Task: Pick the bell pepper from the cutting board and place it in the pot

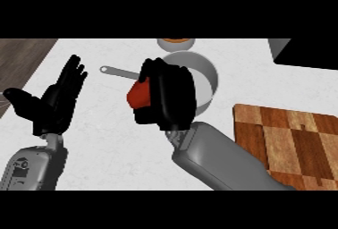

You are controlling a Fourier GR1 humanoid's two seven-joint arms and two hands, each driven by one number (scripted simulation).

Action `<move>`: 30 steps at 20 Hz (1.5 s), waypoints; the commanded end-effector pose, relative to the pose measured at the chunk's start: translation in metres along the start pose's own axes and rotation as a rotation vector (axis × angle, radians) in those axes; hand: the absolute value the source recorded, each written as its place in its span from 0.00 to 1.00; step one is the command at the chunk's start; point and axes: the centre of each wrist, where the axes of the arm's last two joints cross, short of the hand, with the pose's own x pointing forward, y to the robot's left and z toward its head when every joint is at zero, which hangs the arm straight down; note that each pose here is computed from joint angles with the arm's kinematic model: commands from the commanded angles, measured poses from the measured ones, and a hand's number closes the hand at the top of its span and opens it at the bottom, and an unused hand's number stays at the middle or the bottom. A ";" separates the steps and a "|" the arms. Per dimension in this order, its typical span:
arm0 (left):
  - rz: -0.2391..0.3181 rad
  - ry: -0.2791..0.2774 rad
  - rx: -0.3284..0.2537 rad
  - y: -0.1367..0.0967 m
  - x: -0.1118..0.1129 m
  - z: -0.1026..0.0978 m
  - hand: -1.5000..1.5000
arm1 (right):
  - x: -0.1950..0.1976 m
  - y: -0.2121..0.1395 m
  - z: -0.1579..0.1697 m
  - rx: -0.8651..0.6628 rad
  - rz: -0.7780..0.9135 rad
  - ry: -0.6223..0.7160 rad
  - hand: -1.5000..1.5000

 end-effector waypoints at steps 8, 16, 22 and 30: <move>0.009 -0.025 0.023 -0.001 -0.004 -0.009 0.50 | 0.062 -0.009 0.003 -0.175 -0.085 0.166 1.00; 0.011 -0.030 0.017 0.007 0.002 -0.007 0.50 | 0.037 0.009 -0.019 -0.211 -0.215 0.242 1.00; -0.002 -0.024 0.047 -0.001 -0.004 -0.007 0.50 | 0.009 0.048 -0.045 -0.306 0.279 0.245 1.00; -0.008 -0.052 0.014 0.019 0.015 0.005 0.50 | -0.037 0.071 -0.060 -0.247 0.313 0.334 1.00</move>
